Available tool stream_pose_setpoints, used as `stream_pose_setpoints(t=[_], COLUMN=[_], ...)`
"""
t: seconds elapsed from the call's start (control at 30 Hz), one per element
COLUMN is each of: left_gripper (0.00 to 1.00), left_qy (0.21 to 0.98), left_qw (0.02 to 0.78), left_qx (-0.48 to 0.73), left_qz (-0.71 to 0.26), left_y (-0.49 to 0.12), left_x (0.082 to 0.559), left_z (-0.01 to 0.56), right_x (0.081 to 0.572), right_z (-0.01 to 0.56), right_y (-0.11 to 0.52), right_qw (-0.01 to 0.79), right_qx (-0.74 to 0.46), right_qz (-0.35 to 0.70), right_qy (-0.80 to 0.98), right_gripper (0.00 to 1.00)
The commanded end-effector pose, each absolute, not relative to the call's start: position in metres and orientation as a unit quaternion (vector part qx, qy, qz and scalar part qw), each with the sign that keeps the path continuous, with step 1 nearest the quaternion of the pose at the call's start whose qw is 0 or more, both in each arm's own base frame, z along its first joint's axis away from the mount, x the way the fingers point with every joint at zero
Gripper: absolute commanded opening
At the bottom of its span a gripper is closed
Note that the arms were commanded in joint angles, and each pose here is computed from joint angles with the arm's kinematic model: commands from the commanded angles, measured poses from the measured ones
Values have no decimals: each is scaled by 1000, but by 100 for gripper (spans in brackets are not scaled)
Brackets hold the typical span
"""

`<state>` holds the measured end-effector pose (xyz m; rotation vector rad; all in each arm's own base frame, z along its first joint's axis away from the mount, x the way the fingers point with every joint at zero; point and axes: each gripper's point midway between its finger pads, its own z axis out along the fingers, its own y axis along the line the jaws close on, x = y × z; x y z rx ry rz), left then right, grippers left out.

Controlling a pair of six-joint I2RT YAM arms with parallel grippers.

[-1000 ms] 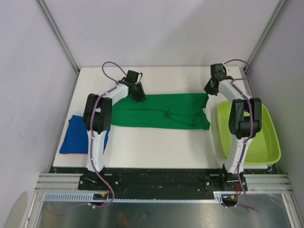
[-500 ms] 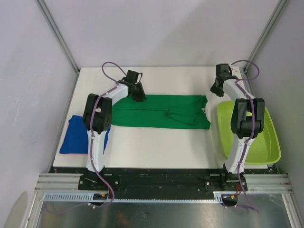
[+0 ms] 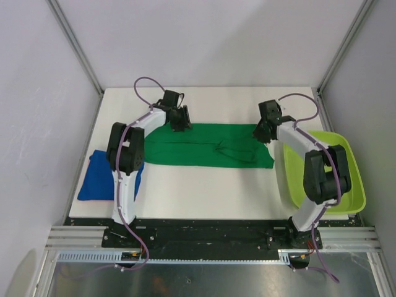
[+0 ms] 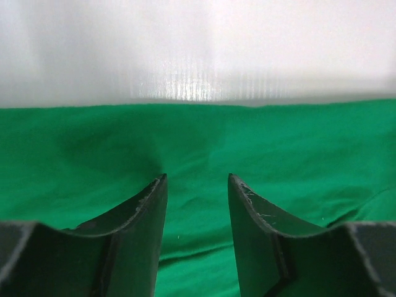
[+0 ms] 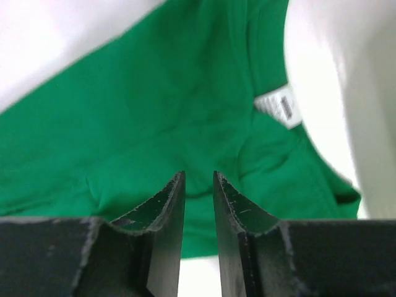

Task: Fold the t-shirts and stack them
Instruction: Rotate the tshirt 90 degrees

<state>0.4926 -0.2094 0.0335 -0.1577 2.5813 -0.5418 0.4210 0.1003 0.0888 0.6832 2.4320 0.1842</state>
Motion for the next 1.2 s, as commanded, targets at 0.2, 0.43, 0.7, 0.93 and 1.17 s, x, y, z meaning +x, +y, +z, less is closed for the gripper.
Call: stream_pose_setpoints(t=[0.2,0.43,0.7,0.93,1.17], left_gripper=[52,51,51,50,49], left_qy=[920,939,939,938,937], left_qw=[312,269,270,273,277], left_qx=[60,56,48,42,42], left_qz=[-229,-206,-209,-208,-211], left_y=[-200,-184,-185,-184,-186], left_x=[449,398,401,407,412], left_z=[128,96,102,104,109], right_x=[365,330,315,309,310], right_z=[91,75,52,38,23], right_y=[118,112,107,100,95], right_qw=[301,280,261,253,248], right_qx=[340,371,382,392,401], right_qz=[98,91,79,64,50], right_qy=[886,881,883,882,881], right_gripper=[29,30,31,37,38])
